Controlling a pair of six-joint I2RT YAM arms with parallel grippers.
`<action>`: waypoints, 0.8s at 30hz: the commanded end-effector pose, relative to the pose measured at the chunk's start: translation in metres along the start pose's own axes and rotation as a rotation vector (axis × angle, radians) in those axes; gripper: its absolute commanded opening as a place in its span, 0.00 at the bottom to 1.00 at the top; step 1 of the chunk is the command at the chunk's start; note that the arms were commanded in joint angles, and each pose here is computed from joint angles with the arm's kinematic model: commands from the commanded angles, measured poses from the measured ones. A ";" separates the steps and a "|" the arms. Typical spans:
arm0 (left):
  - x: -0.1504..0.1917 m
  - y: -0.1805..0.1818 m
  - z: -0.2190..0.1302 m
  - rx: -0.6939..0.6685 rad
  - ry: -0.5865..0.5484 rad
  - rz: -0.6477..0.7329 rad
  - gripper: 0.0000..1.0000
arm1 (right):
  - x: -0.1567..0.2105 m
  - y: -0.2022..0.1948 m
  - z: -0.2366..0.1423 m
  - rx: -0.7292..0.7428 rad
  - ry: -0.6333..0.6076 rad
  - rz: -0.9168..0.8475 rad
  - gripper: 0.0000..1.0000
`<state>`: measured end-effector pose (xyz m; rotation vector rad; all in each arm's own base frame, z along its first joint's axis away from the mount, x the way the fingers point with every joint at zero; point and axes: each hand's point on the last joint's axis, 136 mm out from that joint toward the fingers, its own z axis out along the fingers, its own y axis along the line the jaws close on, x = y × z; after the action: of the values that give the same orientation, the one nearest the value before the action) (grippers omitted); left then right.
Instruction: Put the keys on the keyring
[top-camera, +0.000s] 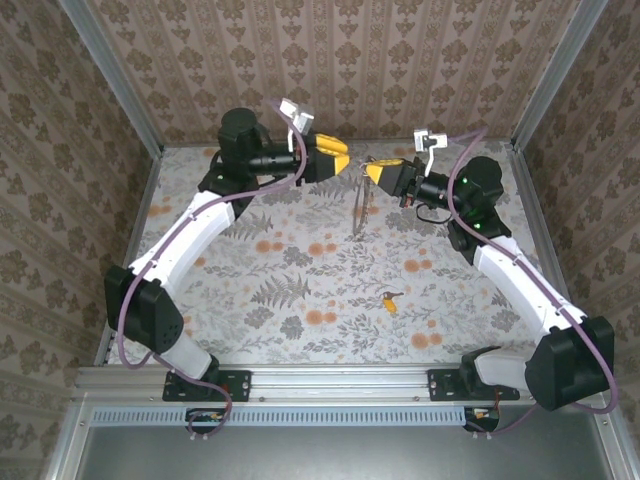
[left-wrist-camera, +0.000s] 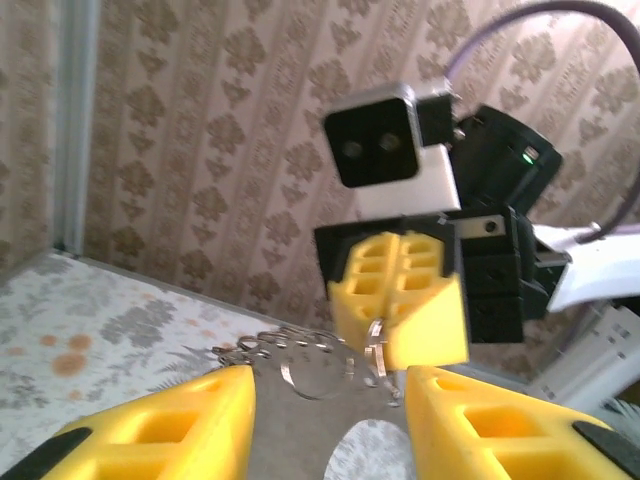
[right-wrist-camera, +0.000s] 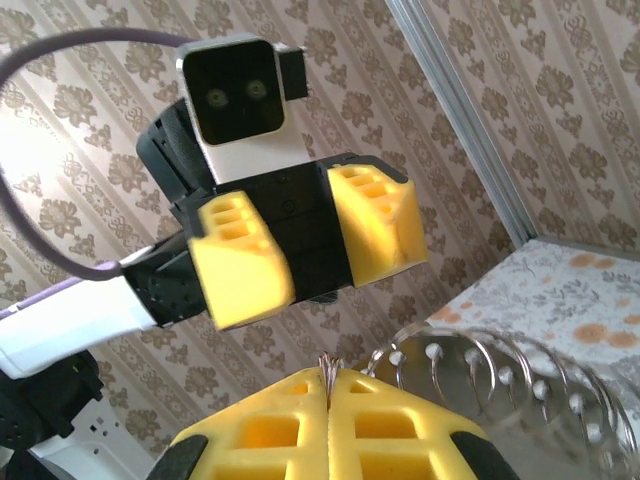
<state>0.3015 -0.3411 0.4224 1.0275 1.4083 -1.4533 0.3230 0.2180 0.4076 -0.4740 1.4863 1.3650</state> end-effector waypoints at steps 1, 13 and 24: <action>-0.024 -0.010 -0.003 -0.021 -0.091 0.030 0.39 | -0.027 0.014 -0.002 -0.043 -0.125 -0.066 0.00; -0.019 -0.021 0.020 0.064 -0.123 -0.007 0.28 | -0.054 0.014 -0.005 -0.058 -0.285 -0.031 0.00; -0.018 -0.024 0.036 0.092 -0.131 -0.023 0.27 | -0.051 0.015 -0.005 -0.070 -0.289 -0.015 0.00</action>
<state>0.2839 -0.3737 0.4378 0.9636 1.3152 -1.5841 0.3375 0.2030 0.4430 -0.3013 1.2823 1.4142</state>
